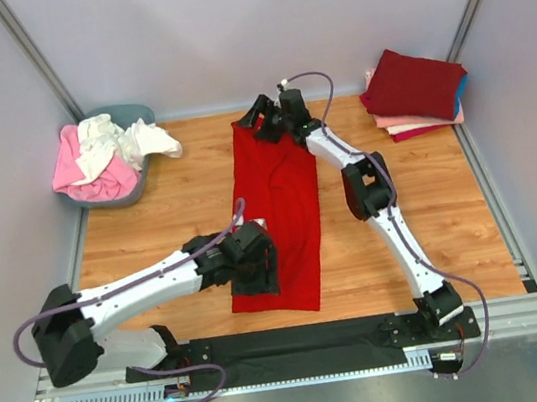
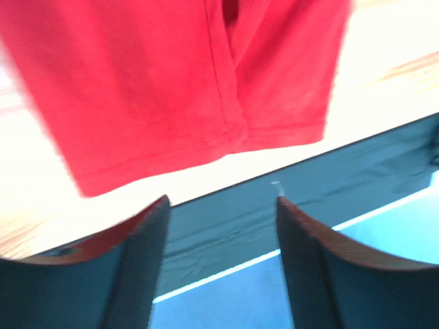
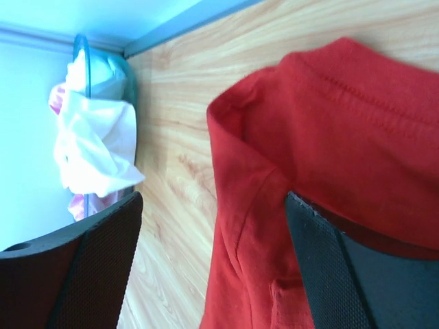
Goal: Fold and stack the t-shirts
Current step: Fold the tshirt
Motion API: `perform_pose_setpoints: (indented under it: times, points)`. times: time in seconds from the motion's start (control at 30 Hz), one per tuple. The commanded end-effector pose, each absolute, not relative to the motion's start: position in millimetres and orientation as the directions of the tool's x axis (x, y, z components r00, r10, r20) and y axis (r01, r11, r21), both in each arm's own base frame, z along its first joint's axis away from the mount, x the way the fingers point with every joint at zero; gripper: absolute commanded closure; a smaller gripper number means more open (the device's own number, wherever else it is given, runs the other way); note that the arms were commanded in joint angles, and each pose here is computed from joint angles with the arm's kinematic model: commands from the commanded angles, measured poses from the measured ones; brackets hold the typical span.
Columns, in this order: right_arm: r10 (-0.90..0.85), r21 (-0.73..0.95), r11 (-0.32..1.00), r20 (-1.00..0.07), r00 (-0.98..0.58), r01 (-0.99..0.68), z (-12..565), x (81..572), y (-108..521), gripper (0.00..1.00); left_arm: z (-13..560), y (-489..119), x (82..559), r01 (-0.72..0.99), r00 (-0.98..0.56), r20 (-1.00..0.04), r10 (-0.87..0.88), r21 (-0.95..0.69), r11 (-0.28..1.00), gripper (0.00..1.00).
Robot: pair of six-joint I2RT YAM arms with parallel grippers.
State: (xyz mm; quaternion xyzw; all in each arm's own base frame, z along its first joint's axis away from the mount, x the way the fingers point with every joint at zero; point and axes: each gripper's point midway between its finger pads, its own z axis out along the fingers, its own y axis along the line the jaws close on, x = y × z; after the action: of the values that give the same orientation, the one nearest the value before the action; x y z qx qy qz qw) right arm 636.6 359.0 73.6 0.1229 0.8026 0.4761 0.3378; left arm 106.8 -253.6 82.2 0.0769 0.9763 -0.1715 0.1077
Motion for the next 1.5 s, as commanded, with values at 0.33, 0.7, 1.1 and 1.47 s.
perform_pose_setpoints:
  times: [0.33, 0.7, 1.1, 1.47]
  points:
    - [0.432, 0.633, 0.653, -0.762, -0.482, -0.416, 283.0, 599.7, 295.5, 0.1, 170.1, -217.5, 204.0, 0.192, -0.763, -0.634, 0.126, -0.035, 0.981, 0.12]
    - [0.34, 0.593, 0.794, -0.616, -0.711, -0.133, 189.5, 389.2, 215.7, 0.36, 137.7, -189.3, 246.7, 0.113, -0.809, -0.587, 0.032, -0.103, 0.988, 0.16]
    - [0.207, 0.58, 0.815, -0.307, -0.929, -0.01, 64.5, 158.8, 208.1, 0.42, 69.2, -160.4, 202.3, 0.045, -0.895, -0.443, -0.046, -0.193, 0.98, 0.2]
    - [0.051, 0.602, 0.794, -0.203, -0.978, -0.084, 38.3, 105.1, 259.7, 0.45, 54.3, -160.3, 171.7, 0.04, -0.924, -0.375, -0.069, -0.274, 0.961, 0.21]
